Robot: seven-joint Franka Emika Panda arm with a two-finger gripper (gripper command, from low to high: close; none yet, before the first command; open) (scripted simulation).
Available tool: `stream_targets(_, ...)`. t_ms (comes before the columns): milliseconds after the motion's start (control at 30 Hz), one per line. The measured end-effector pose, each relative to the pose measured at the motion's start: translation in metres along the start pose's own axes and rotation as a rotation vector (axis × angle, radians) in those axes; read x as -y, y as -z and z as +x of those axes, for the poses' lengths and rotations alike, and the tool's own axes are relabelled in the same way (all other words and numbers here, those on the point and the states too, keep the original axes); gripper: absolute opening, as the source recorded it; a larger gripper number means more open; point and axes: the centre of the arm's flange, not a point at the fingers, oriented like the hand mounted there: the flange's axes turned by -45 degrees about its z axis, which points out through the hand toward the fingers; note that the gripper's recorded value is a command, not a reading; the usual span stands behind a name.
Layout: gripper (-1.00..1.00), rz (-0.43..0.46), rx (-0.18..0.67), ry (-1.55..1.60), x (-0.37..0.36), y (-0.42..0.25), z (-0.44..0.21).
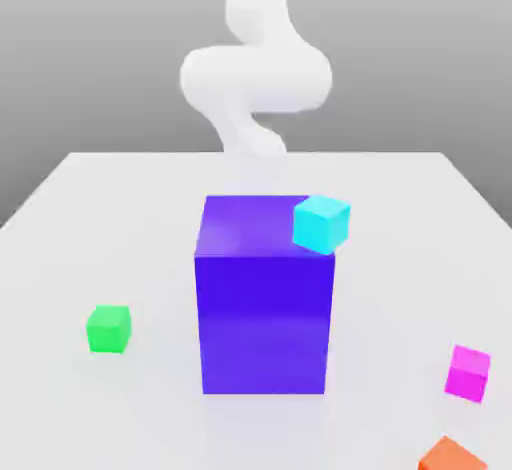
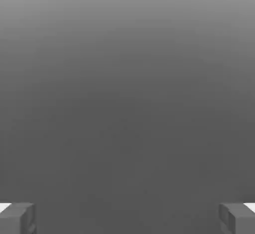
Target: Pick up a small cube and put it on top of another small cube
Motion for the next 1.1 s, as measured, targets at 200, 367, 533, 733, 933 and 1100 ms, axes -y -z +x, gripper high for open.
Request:
stream_targets(200, 0.0, 0.038, 0.167, 0.228, 0.068, -0.118, -0.022)
stream_targets(367, 0.0, 0.096, 0.293, 0.42, 0.127, -0.202, -0.066)
stream_targets(533, 0.0, 0.178, 0.413, 0.613, 0.185, -0.27, -0.131)
stream_targets(733, 0.0, 0.315, 0.544, 0.851, 0.254, -0.325, -0.234)
stream_targets(933, 0.0, 0.42, 0.629, 0.981, 0.287, -0.366, -0.323)
stream_targets(1100, -1.0, 0.423, 0.633, 0.986, 0.289, -0.392, -0.35)
